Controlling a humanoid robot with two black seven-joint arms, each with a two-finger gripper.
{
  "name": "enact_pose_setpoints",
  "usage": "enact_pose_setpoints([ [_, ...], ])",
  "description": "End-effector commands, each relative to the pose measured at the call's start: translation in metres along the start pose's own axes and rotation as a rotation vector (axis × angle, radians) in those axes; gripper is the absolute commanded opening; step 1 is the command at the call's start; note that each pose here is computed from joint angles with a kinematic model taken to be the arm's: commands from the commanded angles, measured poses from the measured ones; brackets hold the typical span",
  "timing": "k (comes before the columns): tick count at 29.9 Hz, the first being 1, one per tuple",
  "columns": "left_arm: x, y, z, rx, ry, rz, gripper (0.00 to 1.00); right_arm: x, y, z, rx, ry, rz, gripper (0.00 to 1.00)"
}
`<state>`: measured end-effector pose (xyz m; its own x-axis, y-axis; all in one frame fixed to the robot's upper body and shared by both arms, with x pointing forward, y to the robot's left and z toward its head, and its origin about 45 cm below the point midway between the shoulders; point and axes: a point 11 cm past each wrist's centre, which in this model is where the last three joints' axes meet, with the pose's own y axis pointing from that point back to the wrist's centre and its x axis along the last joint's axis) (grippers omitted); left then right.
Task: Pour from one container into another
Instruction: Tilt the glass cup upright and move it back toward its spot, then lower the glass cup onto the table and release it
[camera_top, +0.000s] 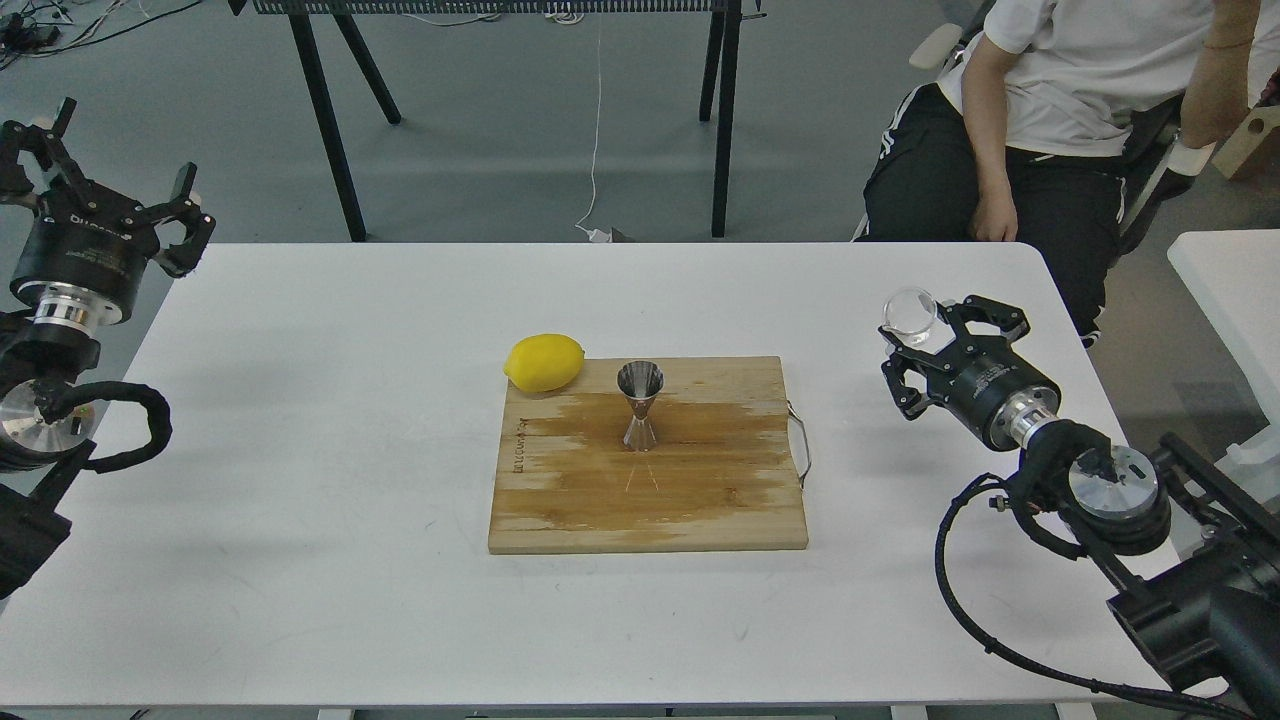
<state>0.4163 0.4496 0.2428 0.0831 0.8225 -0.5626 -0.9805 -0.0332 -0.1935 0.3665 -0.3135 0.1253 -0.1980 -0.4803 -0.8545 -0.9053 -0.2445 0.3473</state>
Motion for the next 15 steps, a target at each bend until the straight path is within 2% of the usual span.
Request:
enact_pose_setpoints([
  [1, -0.001, 0.000, -0.001, 0.003, 0.001, -0.001, 1.00, 0.034, 0.012, -0.004, 0.043, -0.176, 0.012, 0.31],
  [7, -0.003, -0.002, 0.000, 0.003, 0.002, -0.006, 1.00, 0.063, 0.008, 0.028, -0.012, -0.264, 0.056, 0.32],
  [11, -0.002, -0.001, -0.001, 0.004, 0.002, -0.005, 1.00, 0.081, 0.010, 0.032, 0.005, -0.280, 0.081, 0.32],
  [15, -0.002, -0.001, -0.002, 0.006, 0.002, -0.005, 1.00, 0.094, 0.010, 0.042, 0.025, -0.323, 0.116, 0.38],
])
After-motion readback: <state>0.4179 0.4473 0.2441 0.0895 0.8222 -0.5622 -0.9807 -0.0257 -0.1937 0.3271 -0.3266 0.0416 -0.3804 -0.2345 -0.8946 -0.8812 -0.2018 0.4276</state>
